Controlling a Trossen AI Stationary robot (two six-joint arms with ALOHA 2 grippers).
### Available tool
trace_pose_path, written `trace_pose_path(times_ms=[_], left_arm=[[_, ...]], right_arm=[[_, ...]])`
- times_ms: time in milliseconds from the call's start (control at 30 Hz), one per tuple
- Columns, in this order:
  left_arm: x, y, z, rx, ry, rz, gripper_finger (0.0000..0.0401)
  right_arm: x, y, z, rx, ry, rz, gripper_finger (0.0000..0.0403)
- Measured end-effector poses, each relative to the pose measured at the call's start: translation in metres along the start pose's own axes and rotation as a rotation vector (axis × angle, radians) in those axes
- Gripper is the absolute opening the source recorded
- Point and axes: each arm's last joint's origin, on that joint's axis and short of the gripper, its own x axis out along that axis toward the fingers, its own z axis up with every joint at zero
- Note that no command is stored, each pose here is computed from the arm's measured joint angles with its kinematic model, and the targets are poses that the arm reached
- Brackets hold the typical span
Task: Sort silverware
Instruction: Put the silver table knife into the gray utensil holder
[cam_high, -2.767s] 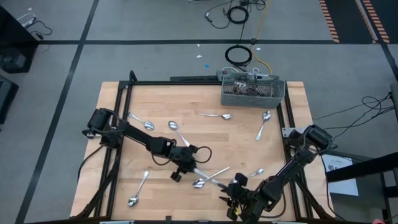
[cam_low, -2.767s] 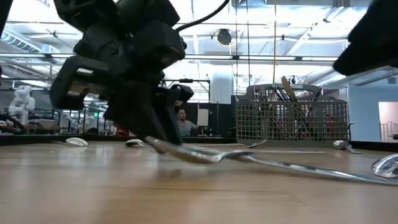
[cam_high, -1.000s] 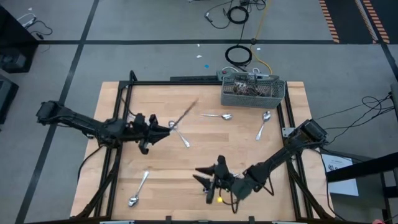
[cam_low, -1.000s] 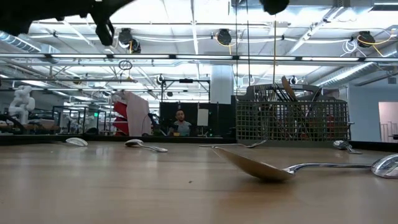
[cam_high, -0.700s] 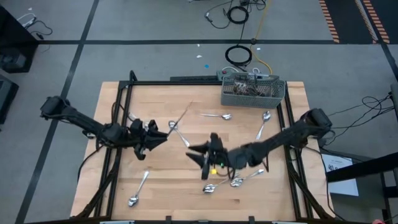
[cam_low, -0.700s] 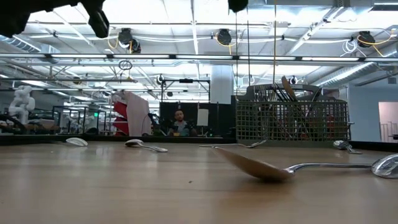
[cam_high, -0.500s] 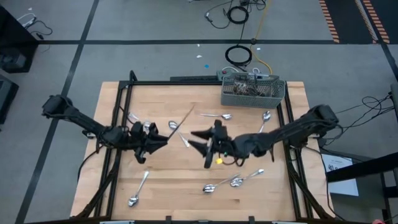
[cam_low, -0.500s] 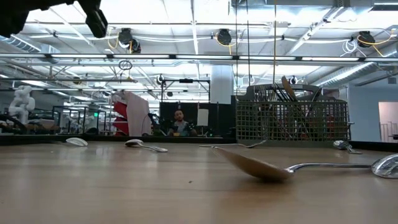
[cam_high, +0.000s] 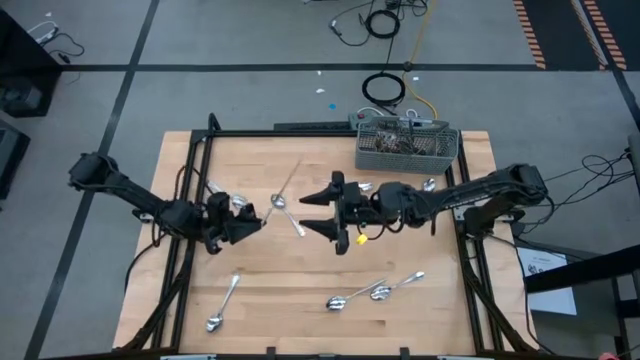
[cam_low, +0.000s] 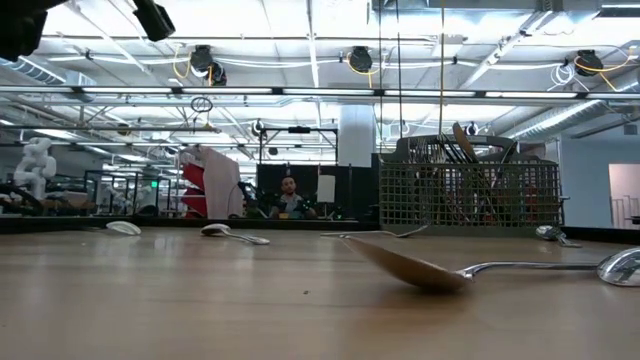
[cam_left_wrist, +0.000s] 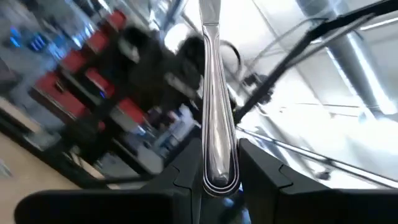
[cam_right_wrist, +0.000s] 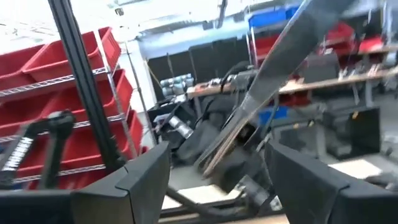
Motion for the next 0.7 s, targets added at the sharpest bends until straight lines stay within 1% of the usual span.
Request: trace_pose_path(times_ms=[67,133,167,233,333,433,500,600,667,700], left_arm=[[0.001,0.002,-0.004,-0.045,0.023,0.006,0.0086],[0.005,0.004,-0.008,-0.052,0.045,0.012,0.0086],[0.008,0.002,-0.008,-0.048,0.050,-0.004,0.0086],[0.015,-0.002,-0.006,-0.042,0.038,-0.054,0.0086],[0.024,-0.008,0.005,-0.009,-0.008,-0.179,0.0086],[0.031,-0.013,0.020,-0.003,-0.071,-0.274,0.0086],[0.034,-0.012,0.026,-0.017,-0.050,-0.314,0.0086],[0.036,-0.005,0.027,-0.054,0.000,-0.315,0.0086],[0.038,0.001,0.029,-0.068,-0.001,-0.297,0.0086],[0.038,0.004,0.031,-0.060,-0.004,-0.291,0.0086]], right_arm=[[0.001,-0.004,0.003,-0.051,-0.020,-0.005,0.0251],[0.001,-0.009,0.004,-0.092,-0.023,-0.004,0.0248],[0.001,-0.012,0.005,-0.098,-0.020,0.013,0.0248],[0.002,-0.019,0.007,-0.059,-0.014,0.048,0.0248],[0.003,-0.026,0.010,-0.008,-0.016,0.089,0.0248],[0.003,-0.029,0.015,0.033,-0.066,0.102,0.0248],[0.002,-0.028,0.019,0.038,-0.103,0.118,0.0248],[0.002,-0.029,0.023,0.022,-0.139,0.120,0.0247],[0.002,-0.034,0.025,0.026,-0.145,0.125,0.0247],[0.002,-0.038,0.026,0.022,-0.142,0.147,0.0247]])
